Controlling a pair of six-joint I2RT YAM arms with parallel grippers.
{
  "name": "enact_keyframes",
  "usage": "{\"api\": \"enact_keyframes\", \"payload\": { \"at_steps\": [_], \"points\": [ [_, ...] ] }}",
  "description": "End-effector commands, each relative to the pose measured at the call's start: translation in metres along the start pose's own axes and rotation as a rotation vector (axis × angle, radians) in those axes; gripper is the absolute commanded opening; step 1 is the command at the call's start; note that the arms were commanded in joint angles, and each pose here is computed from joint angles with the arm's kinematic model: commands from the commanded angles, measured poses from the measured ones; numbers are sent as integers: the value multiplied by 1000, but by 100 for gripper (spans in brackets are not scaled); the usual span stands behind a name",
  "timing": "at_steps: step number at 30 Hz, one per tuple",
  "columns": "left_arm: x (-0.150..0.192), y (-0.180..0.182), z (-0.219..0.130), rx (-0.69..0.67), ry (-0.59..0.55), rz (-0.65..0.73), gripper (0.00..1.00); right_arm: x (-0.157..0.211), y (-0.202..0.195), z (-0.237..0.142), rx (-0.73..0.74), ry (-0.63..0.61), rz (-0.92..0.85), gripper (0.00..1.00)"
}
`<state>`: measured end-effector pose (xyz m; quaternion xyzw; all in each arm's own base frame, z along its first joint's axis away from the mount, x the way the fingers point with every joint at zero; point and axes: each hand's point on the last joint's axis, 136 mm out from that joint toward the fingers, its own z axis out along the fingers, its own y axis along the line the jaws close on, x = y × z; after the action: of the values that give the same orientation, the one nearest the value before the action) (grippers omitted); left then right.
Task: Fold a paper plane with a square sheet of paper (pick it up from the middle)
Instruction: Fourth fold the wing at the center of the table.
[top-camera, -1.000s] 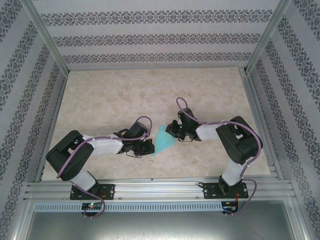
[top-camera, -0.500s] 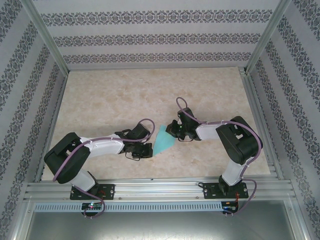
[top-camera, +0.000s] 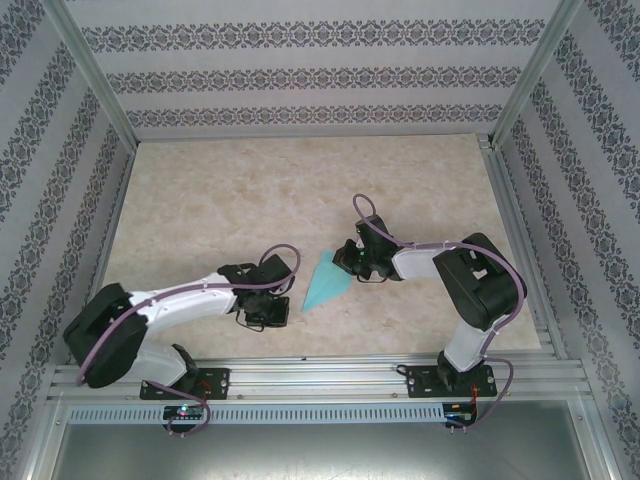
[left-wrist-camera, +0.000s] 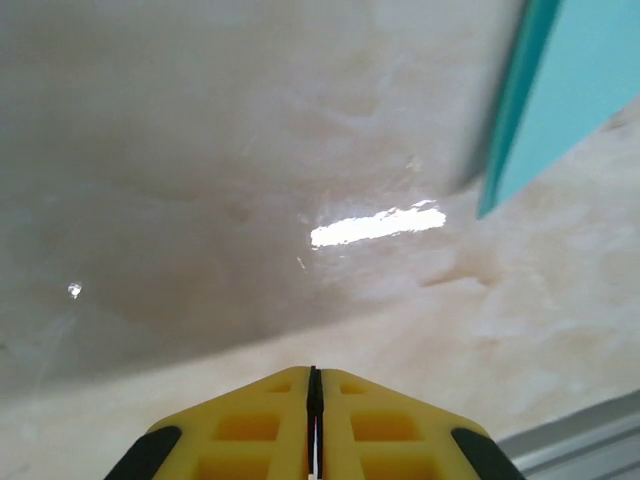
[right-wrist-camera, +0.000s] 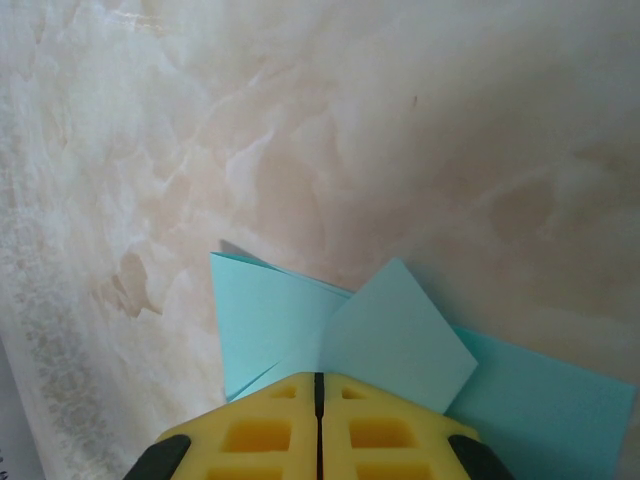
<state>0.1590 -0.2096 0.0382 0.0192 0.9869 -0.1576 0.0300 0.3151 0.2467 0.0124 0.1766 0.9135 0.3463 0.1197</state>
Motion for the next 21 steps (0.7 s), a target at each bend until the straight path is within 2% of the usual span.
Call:
{"api": "enact_keyframes", "payload": {
  "at_steps": [1, 5, 9, 17, 21],
  "points": [
    [-23, -11, -15, 49, -86, -58, 17, 20, -77, 1, 276, 24, 68, 7],
    [-58, -62, -17, 237, -117, -65, 18, 21, -76, 2, 270, 23, 69, 7],
    [-86, -93, -6, 308, -129, -73, 17, 21, -75, 5, 261, 23, 76, 7],
    [-109, -97, 41, 358, -126, -160, 17, 21, -71, 6, 252, 22, 75, 7],
    [-99, -83, 60, 319, -79, -202, 18, 22, -73, 6, 255, 27, 75, 7]
  ]
}}
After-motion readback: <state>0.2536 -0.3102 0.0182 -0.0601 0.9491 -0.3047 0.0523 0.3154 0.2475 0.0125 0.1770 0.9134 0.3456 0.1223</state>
